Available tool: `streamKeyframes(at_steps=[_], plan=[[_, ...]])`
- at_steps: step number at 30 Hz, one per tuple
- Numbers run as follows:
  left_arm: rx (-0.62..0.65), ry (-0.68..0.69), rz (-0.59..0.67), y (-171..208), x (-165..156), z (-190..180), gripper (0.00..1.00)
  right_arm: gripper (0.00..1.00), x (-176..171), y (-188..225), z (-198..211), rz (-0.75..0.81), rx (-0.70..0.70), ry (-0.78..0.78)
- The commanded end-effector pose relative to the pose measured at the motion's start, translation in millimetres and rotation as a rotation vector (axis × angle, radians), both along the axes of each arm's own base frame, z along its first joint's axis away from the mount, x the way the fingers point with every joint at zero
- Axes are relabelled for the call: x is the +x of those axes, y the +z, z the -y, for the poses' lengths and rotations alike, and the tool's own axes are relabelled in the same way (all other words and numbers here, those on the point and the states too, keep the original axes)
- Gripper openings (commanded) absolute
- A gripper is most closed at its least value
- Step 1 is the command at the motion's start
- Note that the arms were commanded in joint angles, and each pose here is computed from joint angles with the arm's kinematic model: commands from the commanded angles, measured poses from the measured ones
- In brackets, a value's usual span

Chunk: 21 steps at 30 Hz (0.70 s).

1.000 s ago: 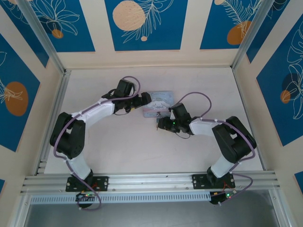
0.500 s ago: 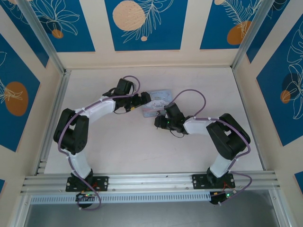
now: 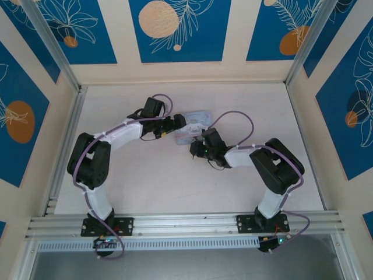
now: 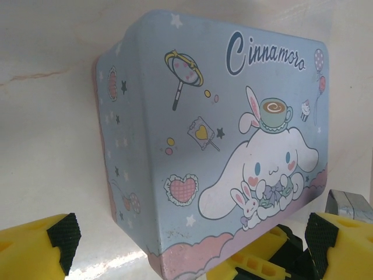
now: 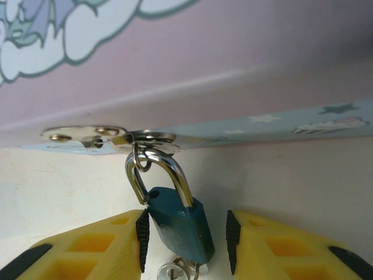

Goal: Unlock the padlock with the key

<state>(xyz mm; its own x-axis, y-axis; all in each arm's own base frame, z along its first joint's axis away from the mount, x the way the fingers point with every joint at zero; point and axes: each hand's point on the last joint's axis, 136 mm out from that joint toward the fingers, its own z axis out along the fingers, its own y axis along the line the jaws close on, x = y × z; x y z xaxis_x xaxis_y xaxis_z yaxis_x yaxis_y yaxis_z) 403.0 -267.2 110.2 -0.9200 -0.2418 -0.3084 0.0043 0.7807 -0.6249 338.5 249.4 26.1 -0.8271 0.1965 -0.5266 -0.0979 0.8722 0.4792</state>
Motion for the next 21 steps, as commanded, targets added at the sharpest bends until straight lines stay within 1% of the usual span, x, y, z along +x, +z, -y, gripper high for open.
streamKeyframes(at_steps=[1,7,12,16,19,21], plan=[[-0.02,-0.009,0.009,3.8,7.1,0.1,1.0,0.41,-4.2,-11.9,1.3,-0.014,-0.038,0.014],[-0.014,-0.009,0.006,1.2,9.0,-0.3,1.0,0.32,-4.2,-13.5,0.6,-0.02,-0.046,0.019],[-0.001,-0.009,0.005,-0.1,8.8,-2.6,1.0,0.2,-4.7,-11.9,2.3,-0.023,-0.056,0.017],[0.048,-0.005,0.012,-2.3,7.4,-10.2,1.0,0.09,-8.0,-8.6,5.2,-0.03,-0.063,0.015],[0.109,0.003,0.018,-5.0,6.9,-19.6,1.0,0.01,-9.3,-4.9,8.0,-0.041,-0.065,0.005],[0.15,0.005,0.017,-8.1,6.8,-25.4,1.0,0.0,-11.2,-3.4,10.2,-0.055,-0.066,-0.004]])
